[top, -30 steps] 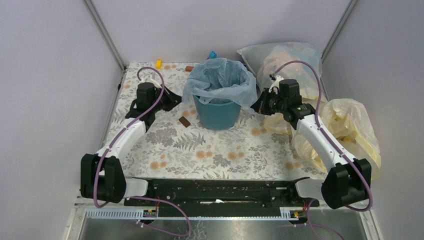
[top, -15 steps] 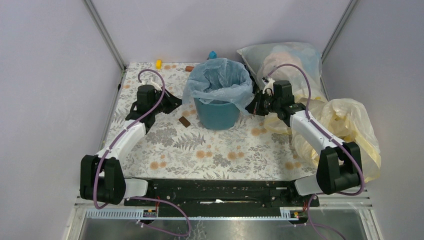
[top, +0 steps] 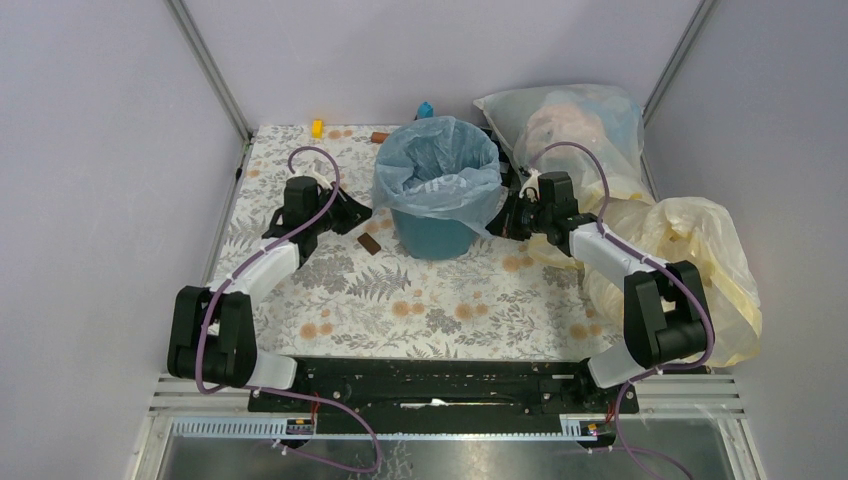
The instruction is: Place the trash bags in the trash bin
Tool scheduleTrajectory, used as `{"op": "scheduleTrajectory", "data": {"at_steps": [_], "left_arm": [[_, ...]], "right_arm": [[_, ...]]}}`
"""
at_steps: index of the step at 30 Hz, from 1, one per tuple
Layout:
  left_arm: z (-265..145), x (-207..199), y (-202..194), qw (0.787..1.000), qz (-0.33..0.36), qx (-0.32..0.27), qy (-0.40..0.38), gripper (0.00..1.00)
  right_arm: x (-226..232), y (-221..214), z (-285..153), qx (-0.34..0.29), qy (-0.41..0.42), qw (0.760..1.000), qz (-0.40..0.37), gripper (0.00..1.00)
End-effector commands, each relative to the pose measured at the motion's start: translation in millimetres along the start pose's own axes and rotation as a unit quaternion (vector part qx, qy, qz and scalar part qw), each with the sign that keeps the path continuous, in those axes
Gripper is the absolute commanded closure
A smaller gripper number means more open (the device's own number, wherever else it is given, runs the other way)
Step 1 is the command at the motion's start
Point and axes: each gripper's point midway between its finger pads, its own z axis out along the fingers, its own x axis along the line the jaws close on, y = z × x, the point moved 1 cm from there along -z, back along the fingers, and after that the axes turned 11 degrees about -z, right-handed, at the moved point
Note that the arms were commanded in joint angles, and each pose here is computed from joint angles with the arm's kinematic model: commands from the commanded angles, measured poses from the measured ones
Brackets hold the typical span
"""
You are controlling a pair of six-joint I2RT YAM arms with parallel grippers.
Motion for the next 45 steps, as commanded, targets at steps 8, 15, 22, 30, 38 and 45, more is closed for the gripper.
{"op": "scheduleTrajectory", "data": {"at_steps": [8,15,22,30,38,45], "left_arm": [[10.9,14.5,-0.1,1.0,0.006,-0.003,0.004,1.0],[11.4,14.5,4.1,1.0,0.01,-0.011,0.008,1.0],[14.2,20.3,2.7,1.0,0.008,-0.009,0.016,1.0],[14.3,16.0,3.9,1.0,0.008,-0.009,0.009,0.95],[-18.9,-7.5,27.5,0.996,0.02,-0.083,0.015,0.59],[-39.7,-28.0,42.9,0.992,0.034,-0.124,0.008,0.53]], "right_arm": [[-17.4,-16.7,18.9,0.013,-0.016,1.0,0.008,0.92],[-28.2,-24.8,25.8,0.02,-0.037,0.999,0.006,0.91],[-37.6,-31.4,31.9,0.026,-0.05,0.998,0.004,0.88],[-28.6,-6.2,0.0,-0.023,-0.083,0.996,-0.033,0.5],[3.0,46.6,-74.7,-0.11,-0.129,0.98,-0.109,0.41],[33.7,91.8,-135.0,-0.156,-0.162,0.96,-0.167,0.42]]}}
